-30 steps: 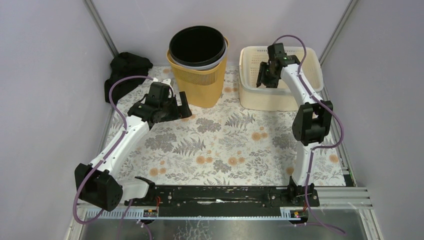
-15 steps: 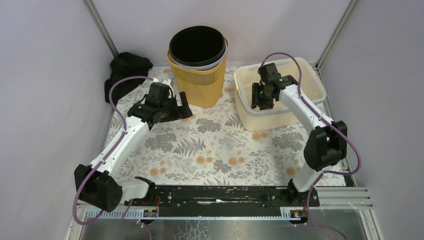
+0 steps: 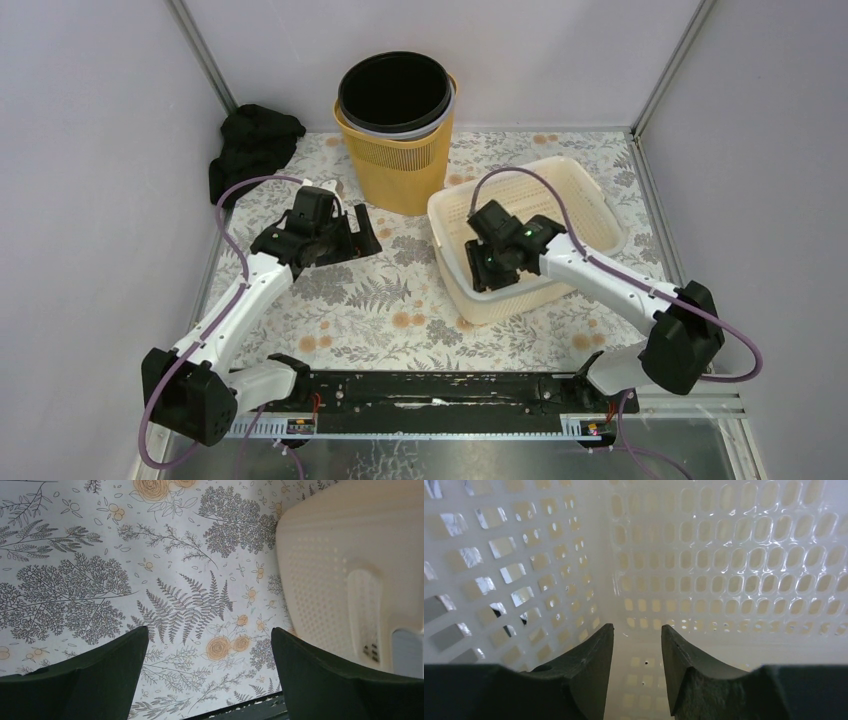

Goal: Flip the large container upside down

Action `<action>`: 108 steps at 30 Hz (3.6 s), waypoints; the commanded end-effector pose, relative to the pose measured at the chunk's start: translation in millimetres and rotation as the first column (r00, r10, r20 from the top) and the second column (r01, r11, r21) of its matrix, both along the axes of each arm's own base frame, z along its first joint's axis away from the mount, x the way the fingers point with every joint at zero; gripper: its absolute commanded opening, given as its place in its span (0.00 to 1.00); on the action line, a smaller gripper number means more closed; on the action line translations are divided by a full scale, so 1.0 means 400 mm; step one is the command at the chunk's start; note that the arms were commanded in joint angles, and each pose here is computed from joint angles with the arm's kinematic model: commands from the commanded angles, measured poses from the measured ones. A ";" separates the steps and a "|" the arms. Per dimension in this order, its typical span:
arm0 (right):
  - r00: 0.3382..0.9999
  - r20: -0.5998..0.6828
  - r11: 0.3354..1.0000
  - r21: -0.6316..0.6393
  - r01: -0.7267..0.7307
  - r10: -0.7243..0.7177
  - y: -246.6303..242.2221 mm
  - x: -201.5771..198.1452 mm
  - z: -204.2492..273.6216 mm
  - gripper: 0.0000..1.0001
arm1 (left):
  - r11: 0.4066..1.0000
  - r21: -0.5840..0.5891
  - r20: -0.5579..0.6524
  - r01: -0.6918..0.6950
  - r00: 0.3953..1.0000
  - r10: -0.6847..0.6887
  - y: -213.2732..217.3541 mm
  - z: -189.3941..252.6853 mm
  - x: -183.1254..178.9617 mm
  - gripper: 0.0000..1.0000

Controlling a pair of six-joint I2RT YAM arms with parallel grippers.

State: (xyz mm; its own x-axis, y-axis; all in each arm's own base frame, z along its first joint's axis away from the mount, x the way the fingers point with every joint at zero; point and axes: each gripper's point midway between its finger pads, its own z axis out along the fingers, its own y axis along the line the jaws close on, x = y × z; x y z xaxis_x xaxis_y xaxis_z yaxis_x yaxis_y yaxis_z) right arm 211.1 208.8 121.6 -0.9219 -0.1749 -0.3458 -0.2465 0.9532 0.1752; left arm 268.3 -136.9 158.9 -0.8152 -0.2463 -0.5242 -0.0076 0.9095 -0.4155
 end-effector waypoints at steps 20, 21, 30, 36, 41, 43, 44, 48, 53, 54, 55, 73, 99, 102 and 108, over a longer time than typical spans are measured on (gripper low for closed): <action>0.927 -0.084 0.928 -0.046 -0.369 0.365 0.216 -0.373 -0.043 0.47 | 1.000 -0.019 0.054 0.000 0.999 0.001 -0.007 0.009 0.026 1.00; 0.930 -0.066 0.930 -0.049 -0.366 0.362 0.217 -0.365 -0.026 0.47 | 1.000 -0.018 0.055 0.001 0.999 0.000 -0.008 0.010 0.026 1.00; 0.944 0.286 0.984 -0.118 -0.134 0.162 0.189 -0.194 0.198 0.52 | 1.000 -0.011 0.059 -0.001 0.998 0.001 -0.004 0.007 0.025 1.00; 0.897 0.440 0.999 -0.043 -0.027 0.043 0.215 -0.099 0.313 0.46 | 1.000 -0.012 0.070 0.007 0.998 -0.006 -0.007 0.017 0.033 1.00; 0.919 0.370 0.981 0.175 0.077 -0.138 0.221 0.017 0.381 0.93 | 1.000 -0.018 0.076 0.011 0.997 -0.010 -0.016 0.024 0.051 1.00; 0.926 0.320 0.957 0.266 0.115 -0.200 0.221 0.068 0.397 0.94 | 1.000 -0.029 0.079 0.013 0.997 -0.011 -0.023 0.026 0.060 1.00; 0.926 0.308 0.949 0.289 0.129 -0.220 0.223 0.087 0.403 0.95 | 0.999 -0.032 0.078 0.014 0.997 -0.012 -0.025 0.025 0.064 1.00; 0.926 0.282 0.945 0.278 0.170 -0.250 0.226 0.140 0.399 0.94 | 0.999 -0.037 0.079 0.015 0.997 -0.012 -0.033 0.021 0.080 1.00; 0.908 0.264 0.941 0.185 0.284 -0.326 0.126 0.144 0.344 0.89 | 0.998 -0.050 0.069 0.023 0.997 -0.019 -0.043 0.009 0.084 1.00; 0.907 0.246 0.936 0.180 0.304 -0.342 0.104 0.142 0.322 0.87 | 0.998 -0.050 0.067 0.022 0.998 -0.018 -0.043 0.003 0.082 1.00; 0.907 0.224 0.930 0.174 0.323 -0.357 0.083 0.138 0.303 0.85 | 0.998 -0.053 0.062 0.023 0.998 -0.020 -0.045 -0.002 0.080 1.00; 0.817 0.270 0.846 -0.016 0.533 -0.510 -0.172 0.250 0.154 0.48 | 0.997 -0.062 0.037 0.055 0.998 -0.053 -0.084 -0.035 0.041 1.00; 0.913 0.279 0.945 -0.044 0.323 -0.299 -0.013 0.527 0.106 0.44 | 0.977 -0.167 -0.032 0.131 0.990 -0.138 -0.154 -0.069 -0.164 1.00; 0.925 0.273 0.957 -0.037 0.286 -0.266 0.004 0.539 0.107 0.45 | 0.973 -0.182 -0.036 0.142 0.988 -0.151 -0.178 -0.072 -0.174 1.00; 0.934 0.283 0.968 -0.052 0.244 -0.220 0.004 0.539 0.119 0.48 | 0.965 -0.191 -0.044 0.181 0.980 -0.193 -0.242 -0.074 -0.189 1.00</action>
